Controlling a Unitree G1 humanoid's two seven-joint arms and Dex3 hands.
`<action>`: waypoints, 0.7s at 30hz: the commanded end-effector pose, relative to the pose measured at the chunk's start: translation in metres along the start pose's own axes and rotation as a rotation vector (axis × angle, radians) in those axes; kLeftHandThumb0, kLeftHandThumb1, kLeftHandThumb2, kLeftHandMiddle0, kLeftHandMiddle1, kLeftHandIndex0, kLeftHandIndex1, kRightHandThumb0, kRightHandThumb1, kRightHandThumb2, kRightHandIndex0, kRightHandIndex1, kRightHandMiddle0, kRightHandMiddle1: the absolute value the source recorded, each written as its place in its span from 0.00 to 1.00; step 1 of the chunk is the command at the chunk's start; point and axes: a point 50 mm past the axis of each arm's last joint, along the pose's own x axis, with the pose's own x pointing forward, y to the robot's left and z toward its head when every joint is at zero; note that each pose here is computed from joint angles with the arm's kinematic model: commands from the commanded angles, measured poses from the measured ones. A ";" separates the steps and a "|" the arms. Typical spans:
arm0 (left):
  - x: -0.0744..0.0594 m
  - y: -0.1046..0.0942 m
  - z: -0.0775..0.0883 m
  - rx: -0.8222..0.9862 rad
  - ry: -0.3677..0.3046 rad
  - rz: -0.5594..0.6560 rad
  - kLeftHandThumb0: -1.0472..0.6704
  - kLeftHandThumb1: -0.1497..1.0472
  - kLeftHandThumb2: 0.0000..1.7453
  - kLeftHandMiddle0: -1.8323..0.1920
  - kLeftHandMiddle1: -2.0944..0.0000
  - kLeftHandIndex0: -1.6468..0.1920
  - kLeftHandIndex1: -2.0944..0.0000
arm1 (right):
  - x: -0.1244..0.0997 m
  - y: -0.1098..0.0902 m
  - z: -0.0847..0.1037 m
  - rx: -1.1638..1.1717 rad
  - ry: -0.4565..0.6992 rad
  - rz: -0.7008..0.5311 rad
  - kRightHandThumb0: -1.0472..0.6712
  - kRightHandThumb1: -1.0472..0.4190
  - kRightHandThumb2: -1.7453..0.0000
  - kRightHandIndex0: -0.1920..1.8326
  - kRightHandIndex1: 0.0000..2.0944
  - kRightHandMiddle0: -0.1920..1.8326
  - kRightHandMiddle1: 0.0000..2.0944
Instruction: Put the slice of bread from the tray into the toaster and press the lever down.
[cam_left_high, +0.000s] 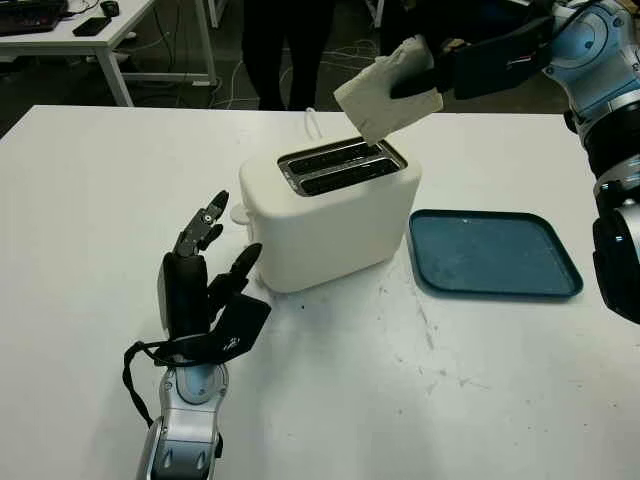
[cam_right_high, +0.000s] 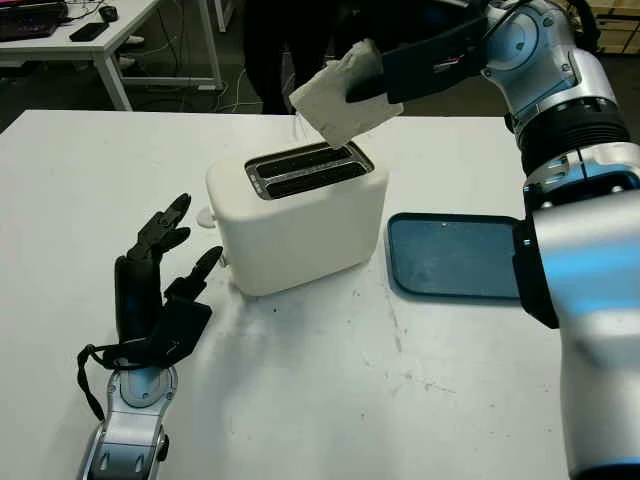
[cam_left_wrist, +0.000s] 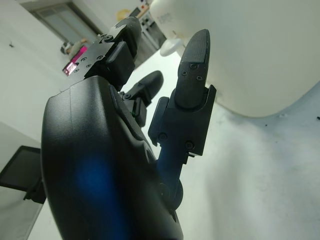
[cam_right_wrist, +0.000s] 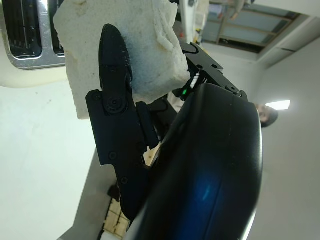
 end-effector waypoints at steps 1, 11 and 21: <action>-0.001 -0.002 0.001 -0.006 0.003 0.004 0.36 0.89 0.05 0.76 0.62 0.60 1.00 | 0.000 -0.004 0.002 0.013 -0.008 -0.005 0.32 0.09 0.84 0.50 0.75 0.48 0.57; -0.002 -0.003 0.001 -0.009 0.004 0.005 0.36 0.89 0.05 0.76 0.63 0.60 1.00 | 0.003 0.002 0.001 0.020 0.012 0.054 0.31 0.09 0.83 0.50 0.75 0.46 0.63; -0.001 -0.004 0.001 -0.004 -0.005 0.007 0.34 0.89 0.06 0.75 0.62 0.60 1.00 | 0.006 0.010 0.000 0.024 0.015 0.108 0.32 0.09 0.84 0.52 0.75 0.47 0.66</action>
